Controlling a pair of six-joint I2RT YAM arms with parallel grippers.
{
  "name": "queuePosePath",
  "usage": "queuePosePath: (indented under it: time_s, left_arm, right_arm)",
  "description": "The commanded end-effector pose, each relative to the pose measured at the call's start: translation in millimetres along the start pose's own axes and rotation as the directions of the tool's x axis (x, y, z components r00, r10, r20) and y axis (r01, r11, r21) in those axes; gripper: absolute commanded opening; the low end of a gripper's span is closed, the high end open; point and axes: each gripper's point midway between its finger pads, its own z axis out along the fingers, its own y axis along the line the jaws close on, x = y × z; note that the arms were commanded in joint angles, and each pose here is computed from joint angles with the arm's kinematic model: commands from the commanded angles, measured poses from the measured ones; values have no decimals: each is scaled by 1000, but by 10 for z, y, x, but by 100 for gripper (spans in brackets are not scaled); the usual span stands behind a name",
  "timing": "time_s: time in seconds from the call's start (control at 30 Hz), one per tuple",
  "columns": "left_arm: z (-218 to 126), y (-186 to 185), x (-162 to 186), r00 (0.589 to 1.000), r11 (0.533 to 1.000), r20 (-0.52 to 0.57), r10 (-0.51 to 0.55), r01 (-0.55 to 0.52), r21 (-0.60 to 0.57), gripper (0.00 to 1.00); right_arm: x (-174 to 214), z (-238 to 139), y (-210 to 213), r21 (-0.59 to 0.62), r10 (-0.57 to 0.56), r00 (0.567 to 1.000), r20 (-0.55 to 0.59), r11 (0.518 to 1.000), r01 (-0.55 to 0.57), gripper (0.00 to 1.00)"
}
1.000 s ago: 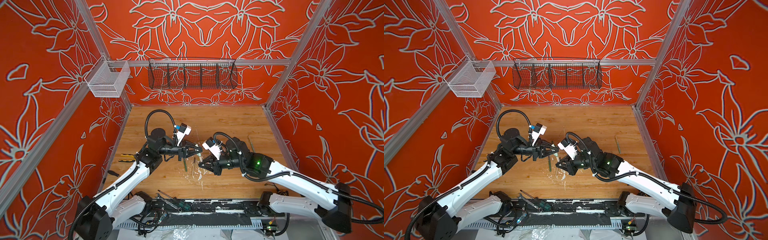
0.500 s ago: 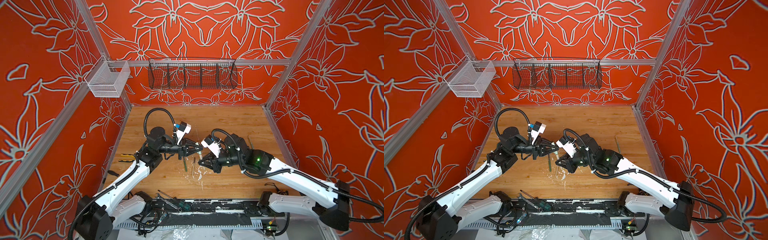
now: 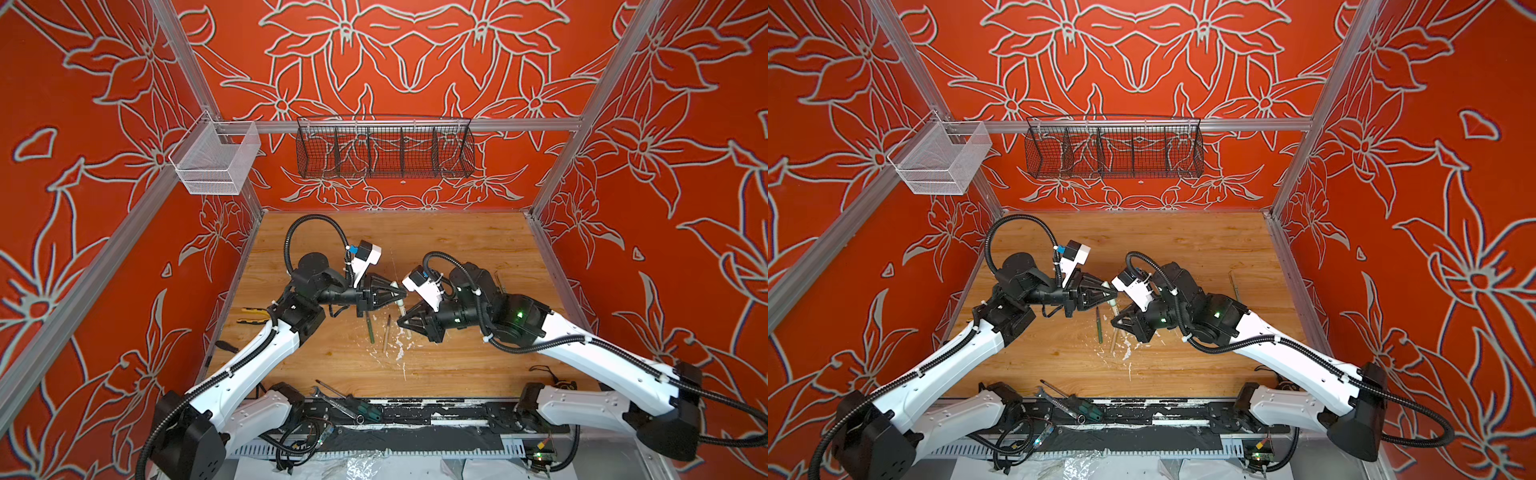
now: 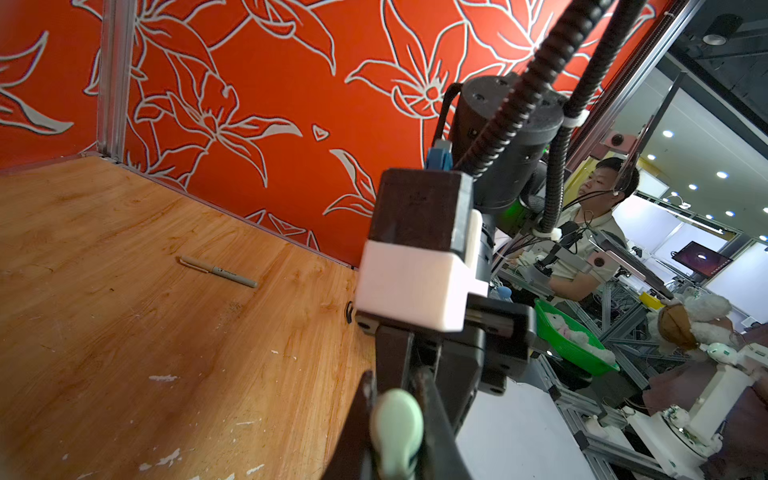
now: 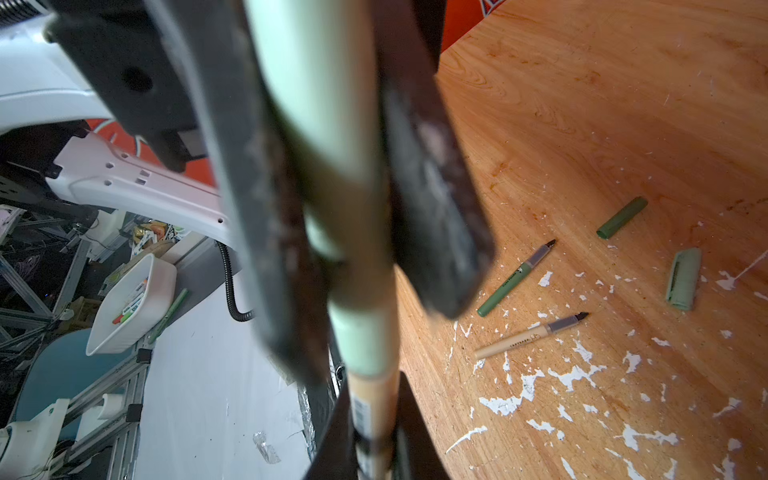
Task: Insert the pens into the pen caps
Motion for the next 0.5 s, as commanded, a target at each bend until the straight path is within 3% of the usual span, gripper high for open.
queuePosePath:
  time_s: [0.0,0.47]
  left_arm:
    - [56,-57,549,979,984,-156,-129,146,102,0]
    - [125,-184,640,963,968,-223,-154,193,163,0]
  right_arm:
    - [-1374,-746,564,-43,-172,862,477,975,218,0]
    - [-1590,-905,685,-84,-212,834,510,952,294,0]
